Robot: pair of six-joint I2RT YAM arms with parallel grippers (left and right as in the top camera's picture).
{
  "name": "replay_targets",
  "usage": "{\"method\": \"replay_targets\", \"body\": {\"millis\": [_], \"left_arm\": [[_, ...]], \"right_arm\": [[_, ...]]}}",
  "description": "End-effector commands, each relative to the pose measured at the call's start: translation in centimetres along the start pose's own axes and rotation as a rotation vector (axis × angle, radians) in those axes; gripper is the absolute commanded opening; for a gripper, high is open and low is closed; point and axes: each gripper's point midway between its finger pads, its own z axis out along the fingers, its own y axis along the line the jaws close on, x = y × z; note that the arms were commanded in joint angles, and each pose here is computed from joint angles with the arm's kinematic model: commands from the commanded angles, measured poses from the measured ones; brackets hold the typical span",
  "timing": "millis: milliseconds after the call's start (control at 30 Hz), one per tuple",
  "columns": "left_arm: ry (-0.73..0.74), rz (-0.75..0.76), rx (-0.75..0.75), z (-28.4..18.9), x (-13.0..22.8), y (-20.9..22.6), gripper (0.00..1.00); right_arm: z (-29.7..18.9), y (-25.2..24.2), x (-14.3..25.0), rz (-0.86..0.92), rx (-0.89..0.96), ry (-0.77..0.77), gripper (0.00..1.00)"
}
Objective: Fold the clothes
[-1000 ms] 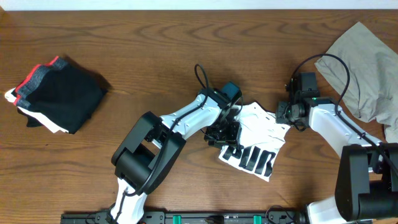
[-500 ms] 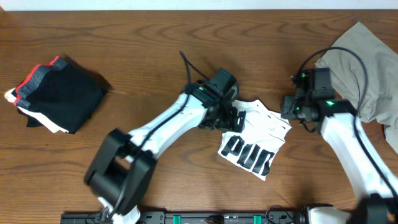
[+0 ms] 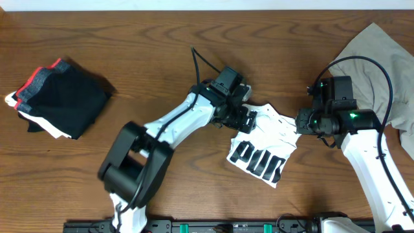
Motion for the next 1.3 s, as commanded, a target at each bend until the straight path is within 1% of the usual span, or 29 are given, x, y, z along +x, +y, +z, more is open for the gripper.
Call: {"method": "replay_targets", "body": {"millis": [0, 167, 267, 367, 400, 467, 500, 567, 767, 900, 1067, 1133, 1233, 1267], "left_arm": [[0.061, 0.048, 0.144, 1.5, 1.0, -1.4, 0.97], [0.066, 0.064, 0.233, 2.7, 1.0, -2.4, 0.98], [0.055, 0.109, 0.288, 2.8, 0.7, -3.2, 0.98], [0.048, 0.116, 0.306, 3.1, 0.5, -3.4, 0.97], [0.046, 0.118, 0.307, 3.1, 0.5, -3.3, 0.96], [0.032, 0.127, 0.310, 3.2, 0.1, -3.4, 0.84], [0.023, 0.133, 0.311, 3.1, -0.1, -3.4, 0.81], [0.001, 0.147, 0.316, 3.1, -0.6, -3.6, 0.79], [-0.022, 0.163, 0.321, 3.3, -1.1, -3.7, 0.79], [0.004, 0.145, 0.315, 4.4, -0.6, -3.0, 0.90], [0.056, 0.107, 0.312, 6.4, 0.7, -1.8, 0.92], [0.065, 0.104, 0.328, 6.6, 0.9, -1.9, 0.87], [0.058, 0.109, 0.336, 6.6, 0.8, -2.0, 0.72], [0.055, 0.111, 0.336, 6.6, 0.7, -2.0, 0.63]], "right_arm": [[0.2, -0.1, 0.1, -0.007, -0.003, 0.009, 0.45], [0.2, -0.1, 0.2, -0.006, -0.003, 0.010, 0.44], [0.2, -0.1, 0.2, 0.000, -0.003, 0.011, 0.44], [0.2, -0.1, 0.3, 0.000, -0.003, 0.016, 0.43], [0.2, -0.1, 0.3, 0.001, -0.002, 0.017, 0.43], [0.2, -0.1, 0.4, 0.001, -0.002, 0.020, 0.43], [0.2, -0.1, 0.4, 0.001, -0.002, 0.021, 0.43], [0.2, -0.2, 0.5, 0.001, -0.001, 0.026, 0.43], [0.2, -0.2, 0.9, 0.002, 0.001, 0.041, 0.41], [0.2, -0.2, 1.1, 0.010, 0.003, 0.047, 0.41], [0.1, -0.3, 1.3, 0.011, 0.004, 0.055, 0.40], [0.1, -0.3, 1.3, 0.015, 0.005, 0.057, 0.41], [0.1, -0.3, 1.3, 0.018, 0.005, 0.057, 0.41], [0.1, -0.3, 1.3, 0.018, 0.005, 0.057, 0.41]]}}
